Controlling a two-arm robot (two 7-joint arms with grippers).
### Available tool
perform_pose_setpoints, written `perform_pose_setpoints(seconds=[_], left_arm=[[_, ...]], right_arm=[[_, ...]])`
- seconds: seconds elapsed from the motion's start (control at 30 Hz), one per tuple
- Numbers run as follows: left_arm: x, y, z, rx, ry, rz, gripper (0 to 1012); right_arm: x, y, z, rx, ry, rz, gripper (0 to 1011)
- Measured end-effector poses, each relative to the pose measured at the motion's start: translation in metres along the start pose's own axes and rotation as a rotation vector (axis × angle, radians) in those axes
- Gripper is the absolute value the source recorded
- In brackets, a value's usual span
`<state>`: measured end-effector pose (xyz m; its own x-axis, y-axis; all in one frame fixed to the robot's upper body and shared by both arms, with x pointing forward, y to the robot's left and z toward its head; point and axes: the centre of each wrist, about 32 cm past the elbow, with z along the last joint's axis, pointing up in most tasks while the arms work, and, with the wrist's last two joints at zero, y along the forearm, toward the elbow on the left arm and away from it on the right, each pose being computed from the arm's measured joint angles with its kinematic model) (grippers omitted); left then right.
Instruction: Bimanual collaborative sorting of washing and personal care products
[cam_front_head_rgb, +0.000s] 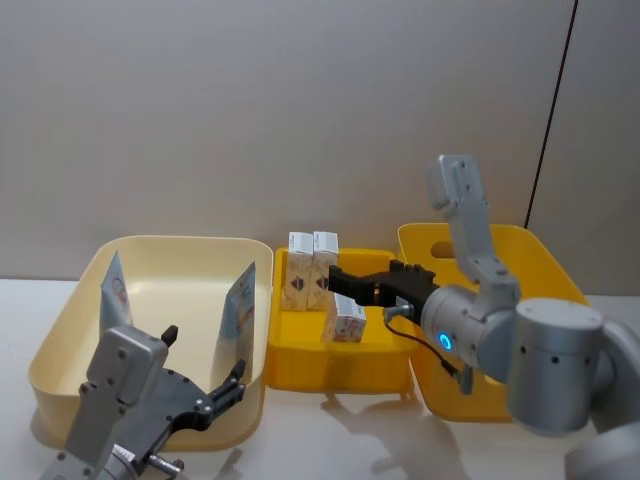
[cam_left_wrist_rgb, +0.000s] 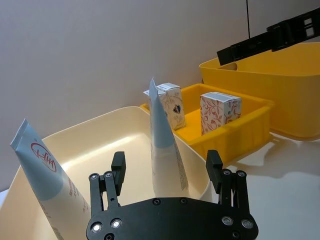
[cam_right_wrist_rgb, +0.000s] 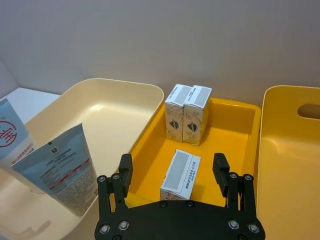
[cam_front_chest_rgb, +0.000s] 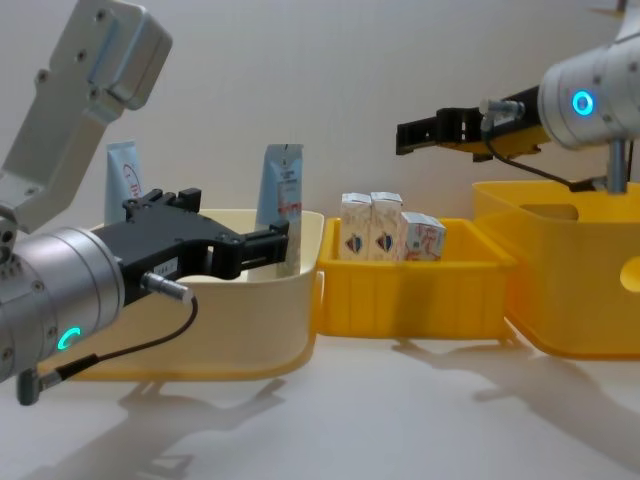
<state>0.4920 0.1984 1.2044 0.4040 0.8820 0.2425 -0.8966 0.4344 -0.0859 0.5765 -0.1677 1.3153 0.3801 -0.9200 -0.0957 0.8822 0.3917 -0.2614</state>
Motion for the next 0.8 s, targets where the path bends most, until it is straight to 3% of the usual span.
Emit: perform_pose_setpoints(seconds=[0.33,0.8], left_arm=[[0.0,0.0,0.0,0.0,0.0,0.0,1003],[0.0,0.0,0.0,0.0,0.0,0.0,1003]], right_arm=[[-0.002,0.017,0.023,-0.1,0.014,-0.031,1001],[0.001,0.032,0.023,-0.216,0.04,-0.061,1001]])
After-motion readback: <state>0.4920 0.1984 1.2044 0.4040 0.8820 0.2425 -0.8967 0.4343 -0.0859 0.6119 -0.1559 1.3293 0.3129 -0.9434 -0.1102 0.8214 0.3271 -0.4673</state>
